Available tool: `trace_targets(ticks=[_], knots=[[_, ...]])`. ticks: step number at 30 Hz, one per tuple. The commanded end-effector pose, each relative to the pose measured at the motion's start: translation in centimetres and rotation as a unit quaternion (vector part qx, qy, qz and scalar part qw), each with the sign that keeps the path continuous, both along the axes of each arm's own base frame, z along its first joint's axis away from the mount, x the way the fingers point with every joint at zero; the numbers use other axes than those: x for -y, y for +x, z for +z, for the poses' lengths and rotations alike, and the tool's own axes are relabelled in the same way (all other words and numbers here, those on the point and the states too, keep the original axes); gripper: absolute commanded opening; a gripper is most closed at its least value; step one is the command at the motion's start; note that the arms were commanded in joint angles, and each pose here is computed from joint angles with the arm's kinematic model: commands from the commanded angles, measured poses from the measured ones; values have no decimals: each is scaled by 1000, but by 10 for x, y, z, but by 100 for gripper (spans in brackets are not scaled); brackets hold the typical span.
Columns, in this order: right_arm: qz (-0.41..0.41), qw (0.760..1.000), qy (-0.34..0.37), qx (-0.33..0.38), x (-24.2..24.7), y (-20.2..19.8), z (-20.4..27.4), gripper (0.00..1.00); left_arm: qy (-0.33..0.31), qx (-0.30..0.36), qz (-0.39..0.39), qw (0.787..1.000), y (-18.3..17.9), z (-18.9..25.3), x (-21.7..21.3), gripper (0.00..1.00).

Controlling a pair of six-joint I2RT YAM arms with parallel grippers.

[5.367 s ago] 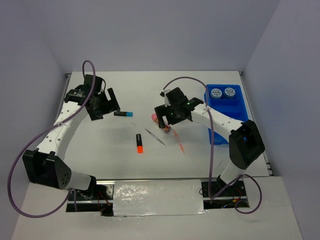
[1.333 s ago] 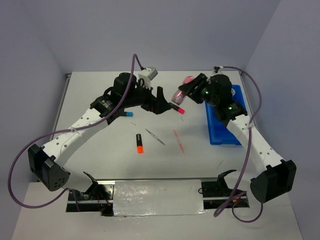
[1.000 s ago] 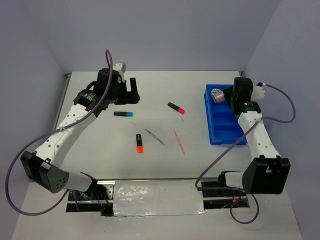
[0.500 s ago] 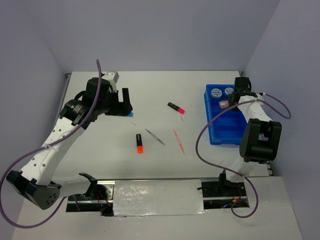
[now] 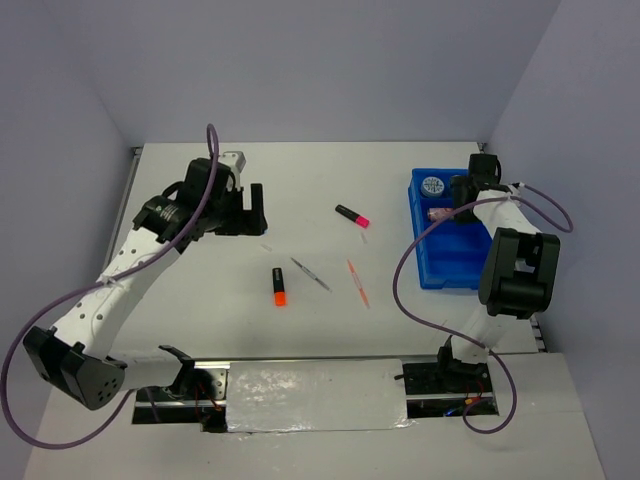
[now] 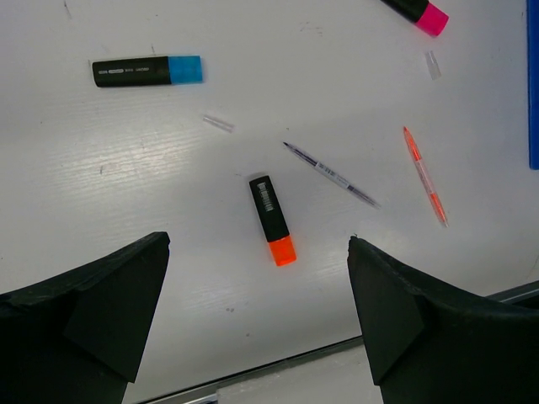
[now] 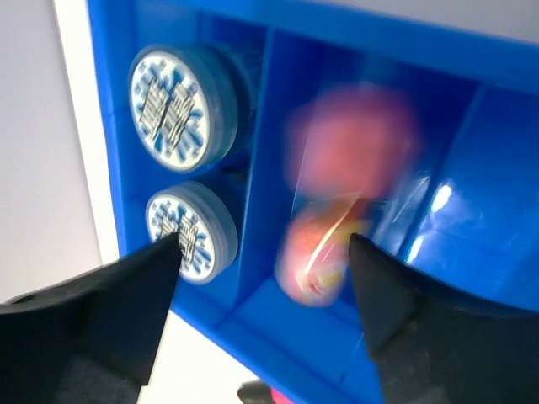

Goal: Sort the stationery into containers
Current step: Place the stationery in the storage box, then pick up the pen from the center of the board.

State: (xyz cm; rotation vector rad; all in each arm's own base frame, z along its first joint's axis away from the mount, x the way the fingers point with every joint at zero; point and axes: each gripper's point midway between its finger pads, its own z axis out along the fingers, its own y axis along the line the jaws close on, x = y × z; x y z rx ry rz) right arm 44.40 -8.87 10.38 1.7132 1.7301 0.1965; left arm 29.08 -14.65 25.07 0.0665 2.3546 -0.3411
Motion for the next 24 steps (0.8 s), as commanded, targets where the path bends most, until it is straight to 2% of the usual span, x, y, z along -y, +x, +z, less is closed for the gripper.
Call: trace_targets(ticks=[1,3,7,10,11,13,14,15,16,18,19,21,22,24], knots=[[22,998,1,51,-1,24,28,89,-13,15,-12,1000,7,15,9,99],[28,998,-2,55,-2,25,32,100,-21,9,-6,1000,8,13,11,99],[60,995,-20,83,-3,30,64,100,-18,-24,20,999,9,1,10,99],[153,978,-80,115,-22,38,120,100,-6,-48,69,996,12,-6,1,99],[201,966,-126,106,-29,32,135,100,3,-59,106,993,13,-8,-7,99],[279,934,-187,119,-68,31,173,99,0,-72,138,988,13,-10,-11,99],[333,906,-237,112,-83,22,186,98,4,-73,160,984,13,-10,-15,99],[397,876,-252,104,-128,11,190,98,3,-78,178,981,13,-11,-19,99],[454,837,-291,95,-147,0,193,95,-3,-86,200,976,13,-13,-20,99],[508,802,-311,43,-177,-27,170,94,-3,-95,231,968,14,-16,-25,99],[566,757,-326,34,-211,-49,160,90,-7,-100,245,964,14,-18,-26,99],[617,719,-321,-3,-236,-81,121,87,-10,-102,270,957,14,-18,-32,99],[662,682,-309,3,-262,-102,110,82,-9,-103,276,956,13,-18,-35,99],[698,657,-284,-25,-275,-127,75,74,-22,-96,273,957,16,-17,-36,99]])
